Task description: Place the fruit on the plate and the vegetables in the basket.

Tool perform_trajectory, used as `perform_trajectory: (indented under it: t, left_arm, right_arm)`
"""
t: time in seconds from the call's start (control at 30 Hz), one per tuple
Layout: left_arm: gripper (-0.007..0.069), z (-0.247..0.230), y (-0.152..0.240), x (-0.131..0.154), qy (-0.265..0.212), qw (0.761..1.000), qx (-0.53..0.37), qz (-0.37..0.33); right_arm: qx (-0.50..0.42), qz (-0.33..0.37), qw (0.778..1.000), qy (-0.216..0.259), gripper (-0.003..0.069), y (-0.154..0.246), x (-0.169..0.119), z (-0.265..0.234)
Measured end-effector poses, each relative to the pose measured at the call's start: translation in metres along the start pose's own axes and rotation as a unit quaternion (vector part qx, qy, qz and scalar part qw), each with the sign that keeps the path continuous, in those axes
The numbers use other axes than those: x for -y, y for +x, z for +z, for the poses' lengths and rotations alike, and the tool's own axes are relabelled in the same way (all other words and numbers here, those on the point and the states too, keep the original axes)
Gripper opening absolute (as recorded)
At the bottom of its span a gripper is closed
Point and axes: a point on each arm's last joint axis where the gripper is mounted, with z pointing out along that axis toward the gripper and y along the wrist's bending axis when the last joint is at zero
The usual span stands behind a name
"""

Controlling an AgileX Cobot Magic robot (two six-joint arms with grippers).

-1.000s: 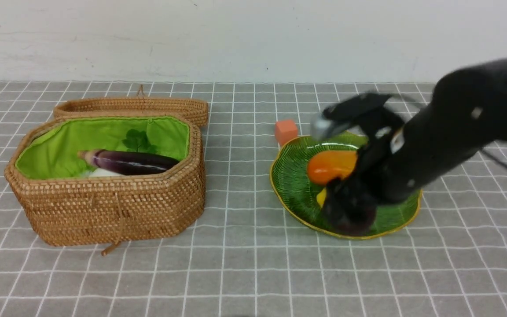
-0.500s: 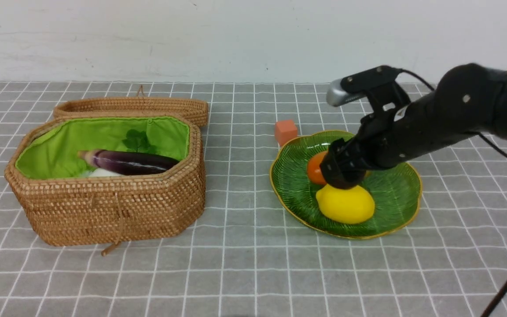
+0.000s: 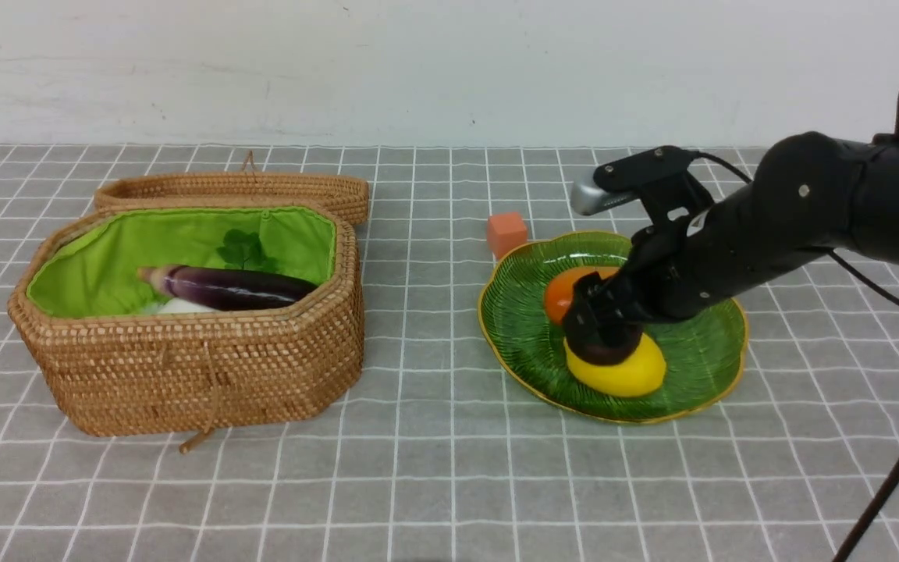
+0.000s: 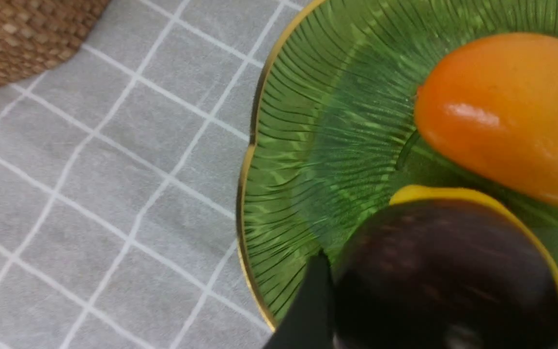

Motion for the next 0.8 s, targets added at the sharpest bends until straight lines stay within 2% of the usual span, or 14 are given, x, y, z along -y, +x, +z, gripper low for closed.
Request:
perform_trajectory:
  t: [0.33, 0.57, 0.7, 0.8]
  left_arm:
    - [0.0239, 0.0, 0.0, 0.0, 0.0, 1.0, 0.0, 0.0]
    - [0.0239, 0.0, 0.0, 0.0, 0.0, 1.0, 0.0, 0.0]
    - [0.0239, 0.0, 0.0, 0.0, 0.0, 1.0, 0.0, 0.0]
    - [0.0239, 0.0, 0.0, 0.0, 0.0, 1.0, 0.0, 0.0]
  right_arm:
    - [0.041, -0.005, 0.999, -0.003, 0.0585, -0.012, -0.008, -0.046]
    - [0.057, -0.01, 0.998, -0.006, 0.0576, -0.016, -0.013, -0.071]
    - [0.027, -0.019, 0.999, -0.024, 0.055, -0.009, -0.021, -0.094]
    - [0.009, -0.013, 0.999, -0.032, 0.0463, 0.0, -0.019, -0.127]
